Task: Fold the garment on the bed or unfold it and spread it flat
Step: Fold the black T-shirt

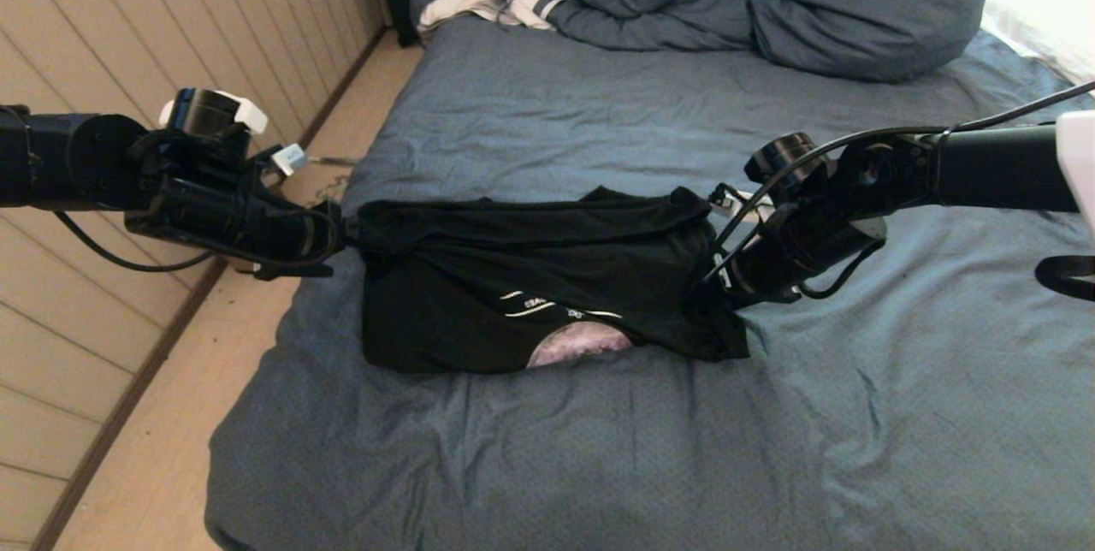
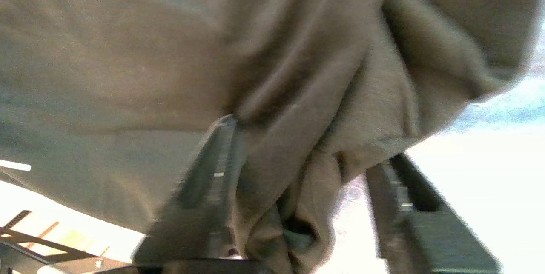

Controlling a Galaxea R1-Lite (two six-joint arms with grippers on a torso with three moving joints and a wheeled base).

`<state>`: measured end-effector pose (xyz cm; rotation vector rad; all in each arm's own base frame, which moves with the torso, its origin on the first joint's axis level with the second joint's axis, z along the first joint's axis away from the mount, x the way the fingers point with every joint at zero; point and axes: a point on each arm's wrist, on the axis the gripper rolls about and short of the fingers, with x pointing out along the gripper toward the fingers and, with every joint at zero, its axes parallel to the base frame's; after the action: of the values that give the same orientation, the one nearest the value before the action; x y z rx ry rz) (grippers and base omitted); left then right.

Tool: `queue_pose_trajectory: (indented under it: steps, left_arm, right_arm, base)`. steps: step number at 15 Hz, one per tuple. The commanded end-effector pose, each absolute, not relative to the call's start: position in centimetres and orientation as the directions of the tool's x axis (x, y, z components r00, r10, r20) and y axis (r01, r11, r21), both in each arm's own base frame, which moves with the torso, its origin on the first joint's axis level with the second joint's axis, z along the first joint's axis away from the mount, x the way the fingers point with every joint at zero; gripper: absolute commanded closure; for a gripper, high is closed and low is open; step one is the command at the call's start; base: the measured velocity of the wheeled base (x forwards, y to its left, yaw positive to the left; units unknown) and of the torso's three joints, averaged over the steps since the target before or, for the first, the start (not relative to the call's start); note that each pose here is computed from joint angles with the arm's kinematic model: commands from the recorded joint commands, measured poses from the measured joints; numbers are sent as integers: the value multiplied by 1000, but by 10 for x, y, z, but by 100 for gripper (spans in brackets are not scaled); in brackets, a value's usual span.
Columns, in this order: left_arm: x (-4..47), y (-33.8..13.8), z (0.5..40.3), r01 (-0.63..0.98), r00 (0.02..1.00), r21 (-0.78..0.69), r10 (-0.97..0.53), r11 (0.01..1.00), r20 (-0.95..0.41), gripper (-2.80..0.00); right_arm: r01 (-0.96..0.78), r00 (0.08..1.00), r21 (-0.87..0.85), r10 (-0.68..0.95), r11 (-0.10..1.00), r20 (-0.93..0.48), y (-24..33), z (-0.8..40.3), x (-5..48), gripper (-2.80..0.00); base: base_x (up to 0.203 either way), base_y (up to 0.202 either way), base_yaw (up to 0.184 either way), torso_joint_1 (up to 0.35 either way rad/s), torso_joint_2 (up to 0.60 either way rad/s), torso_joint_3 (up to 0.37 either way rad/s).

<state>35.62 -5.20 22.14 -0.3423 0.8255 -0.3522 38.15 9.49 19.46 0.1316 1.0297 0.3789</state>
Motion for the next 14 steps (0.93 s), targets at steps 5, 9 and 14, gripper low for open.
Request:
queue_pose_trajectory:
  steps: [5,9,14]
  left_arm:
    - [352,-52,213,159,603,-435,-436,886,-668,-280]
    - [349,-51,205,166,611,-436,-439,885,-659,-280]
    - [355,-52,191,169,572,-462,-468,871,-674,-280]
  right_arm:
    - [-276,412,292,387,916,-825,107,191,369,0]
    - [-299,412,291,398,909,-820,113,196,361,0]
    - [-251,438,280,367,927,-821,93,194,373,0]
  base:
    - [0,0,0,0,0,0]
    - [0,0,0,0,0,0]
    - [0,0,0,0,0,0]
